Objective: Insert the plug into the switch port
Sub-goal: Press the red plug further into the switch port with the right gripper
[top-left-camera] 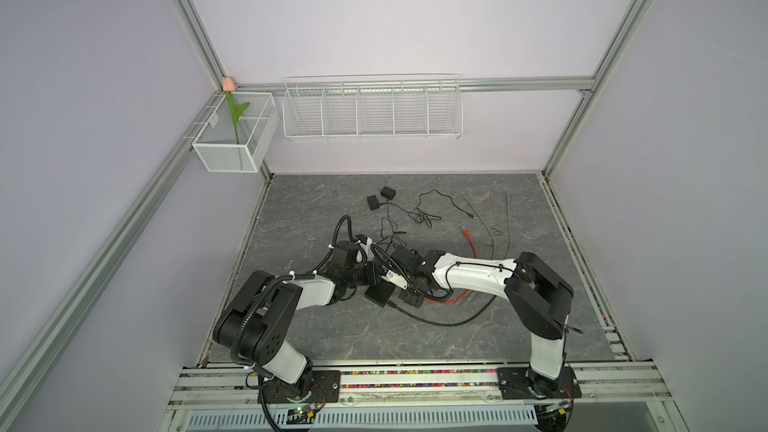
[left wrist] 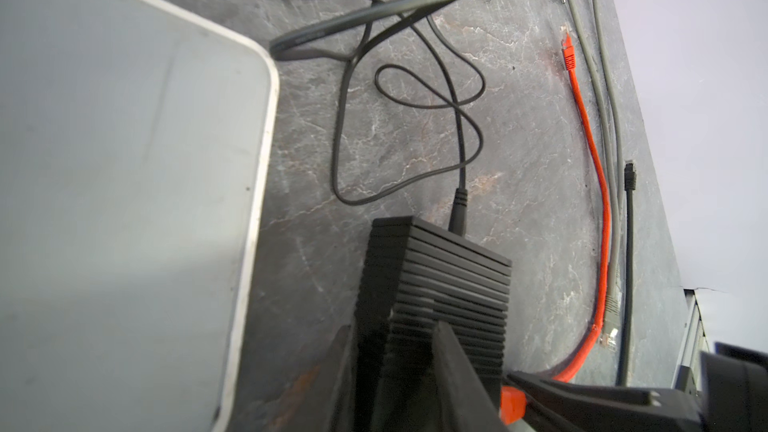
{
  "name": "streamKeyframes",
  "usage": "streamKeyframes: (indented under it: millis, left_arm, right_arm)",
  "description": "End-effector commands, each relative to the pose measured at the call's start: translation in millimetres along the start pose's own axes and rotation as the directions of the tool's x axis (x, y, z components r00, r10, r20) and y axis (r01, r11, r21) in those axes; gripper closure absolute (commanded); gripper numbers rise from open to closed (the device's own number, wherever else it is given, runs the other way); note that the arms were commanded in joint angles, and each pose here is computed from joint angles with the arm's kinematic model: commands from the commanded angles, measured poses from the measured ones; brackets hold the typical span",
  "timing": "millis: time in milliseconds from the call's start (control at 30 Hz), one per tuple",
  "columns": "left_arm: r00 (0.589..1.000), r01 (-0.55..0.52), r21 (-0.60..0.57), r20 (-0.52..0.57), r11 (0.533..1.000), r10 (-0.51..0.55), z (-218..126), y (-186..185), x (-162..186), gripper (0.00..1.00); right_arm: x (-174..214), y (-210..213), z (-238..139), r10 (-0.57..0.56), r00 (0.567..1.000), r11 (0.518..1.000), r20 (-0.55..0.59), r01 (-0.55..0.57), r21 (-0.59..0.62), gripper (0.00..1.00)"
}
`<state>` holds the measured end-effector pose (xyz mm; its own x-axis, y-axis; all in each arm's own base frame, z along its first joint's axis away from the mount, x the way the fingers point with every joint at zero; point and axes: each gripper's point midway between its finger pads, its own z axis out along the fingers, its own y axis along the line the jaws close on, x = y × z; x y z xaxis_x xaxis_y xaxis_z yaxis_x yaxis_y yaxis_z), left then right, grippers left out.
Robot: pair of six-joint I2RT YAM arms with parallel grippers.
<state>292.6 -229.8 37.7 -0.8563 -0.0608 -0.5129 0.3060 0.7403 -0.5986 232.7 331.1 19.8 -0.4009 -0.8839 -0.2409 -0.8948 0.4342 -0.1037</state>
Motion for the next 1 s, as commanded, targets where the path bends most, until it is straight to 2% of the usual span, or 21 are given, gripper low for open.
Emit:
streamKeyframes:
  millis: [0,967]
  left_arm:
    - [0.963,0.068,0.076,-0.265,0.995,-0.046,3.4,-14.2,77.5,0.71]
    - [0.957,0.097,0.102,-0.283,0.990,-0.065,9.2,-22.2,107.8,0.71]
  right_arm:
    - [-105.3,-7.8,-19.8,0.026,0.924,1.000,0.381,-0.027,-0.003,0.94]
    - [-143.8,-8.5,-14.9,0.163,0.859,0.986,0.485,-0.133,-0.096,0.93]
